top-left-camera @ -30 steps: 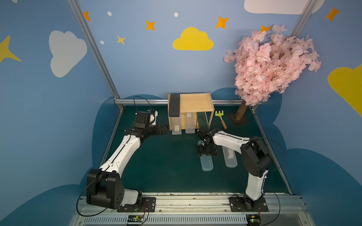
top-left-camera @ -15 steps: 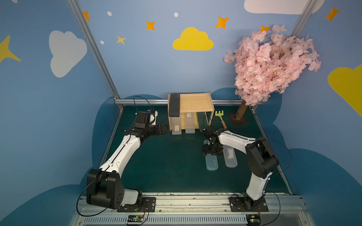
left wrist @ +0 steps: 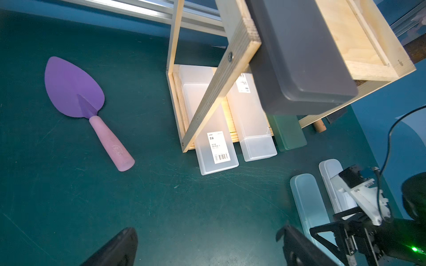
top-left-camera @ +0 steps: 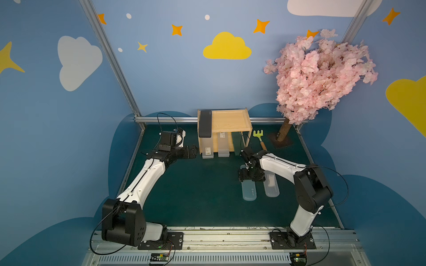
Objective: Remove the pencil cases from the shelf
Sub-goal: Place the pencil case at the center of the board, then pick up the pencil case from the shelf.
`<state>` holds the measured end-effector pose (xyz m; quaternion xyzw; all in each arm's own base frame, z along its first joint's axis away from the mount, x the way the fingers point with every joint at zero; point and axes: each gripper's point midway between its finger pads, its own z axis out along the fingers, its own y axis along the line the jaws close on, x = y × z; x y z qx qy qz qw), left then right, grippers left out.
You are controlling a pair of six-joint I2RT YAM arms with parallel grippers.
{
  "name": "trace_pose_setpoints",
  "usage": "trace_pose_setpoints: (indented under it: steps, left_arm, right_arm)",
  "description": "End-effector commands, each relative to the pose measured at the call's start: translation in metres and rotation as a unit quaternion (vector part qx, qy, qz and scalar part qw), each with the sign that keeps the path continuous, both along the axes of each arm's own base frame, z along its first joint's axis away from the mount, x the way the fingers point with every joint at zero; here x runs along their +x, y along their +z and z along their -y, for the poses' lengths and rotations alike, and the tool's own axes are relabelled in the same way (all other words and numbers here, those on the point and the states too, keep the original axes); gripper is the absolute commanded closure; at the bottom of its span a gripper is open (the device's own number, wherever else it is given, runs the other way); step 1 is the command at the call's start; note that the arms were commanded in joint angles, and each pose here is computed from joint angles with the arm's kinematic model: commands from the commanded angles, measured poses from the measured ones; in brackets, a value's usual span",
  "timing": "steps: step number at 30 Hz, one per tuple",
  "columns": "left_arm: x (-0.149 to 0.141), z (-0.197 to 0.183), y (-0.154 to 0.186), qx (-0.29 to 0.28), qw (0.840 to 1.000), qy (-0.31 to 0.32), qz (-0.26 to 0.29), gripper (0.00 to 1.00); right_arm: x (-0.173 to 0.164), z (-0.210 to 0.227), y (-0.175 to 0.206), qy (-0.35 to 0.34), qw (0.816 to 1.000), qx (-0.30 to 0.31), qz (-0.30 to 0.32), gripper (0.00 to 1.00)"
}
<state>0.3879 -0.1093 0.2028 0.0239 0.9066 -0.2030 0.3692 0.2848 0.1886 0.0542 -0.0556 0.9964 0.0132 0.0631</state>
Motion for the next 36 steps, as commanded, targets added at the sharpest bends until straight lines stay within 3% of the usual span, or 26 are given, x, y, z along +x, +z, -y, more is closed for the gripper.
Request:
trace_pose_setpoints:
  steps: [1, 12, 17, 23, 30, 36]
  left_arm:
    - [0.001, 0.002, 0.023, -0.006, 1.000, -0.006, 0.024, 0.00]
    - [0.003, 0.010, 0.062, -0.026, 0.998, -0.026, 0.057, 0.00]
    - [0.000, 0.009, 0.075, -0.032, 0.996, -0.025, 0.079, 0.00]
    - [0.020, 0.027, 0.095, -0.041, 0.994, -0.045, 0.087, 0.00]
    - [0.055, 0.049, 0.110, -0.016, 0.995, -0.057, 0.085, 0.00]
    - [0.090, 0.063, 0.101, 0.040, 0.996, -0.046, 0.062, 0.00]
  right_arm:
    - [0.008, -0.003, 0.056, 0.022, 0.998, 0.008, 0.065, 0.02]
    - [0.041, -0.059, 0.190, 0.084, 0.965, 0.128, 0.215, 0.02]
    - [0.066, -0.096, 0.235, 0.102, 0.951, 0.151, 0.251, 0.02]
    - [0.077, -0.106, 0.254, 0.089, 0.946, 0.161, 0.268, 0.02]
    - [0.067, -0.073, 0.264, 0.053, 0.935, 0.174, 0.305, 0.02]
    - [0.051, -0.044, 0.261, 0.034, 0.936, 0.175, 0.304, 0.02]
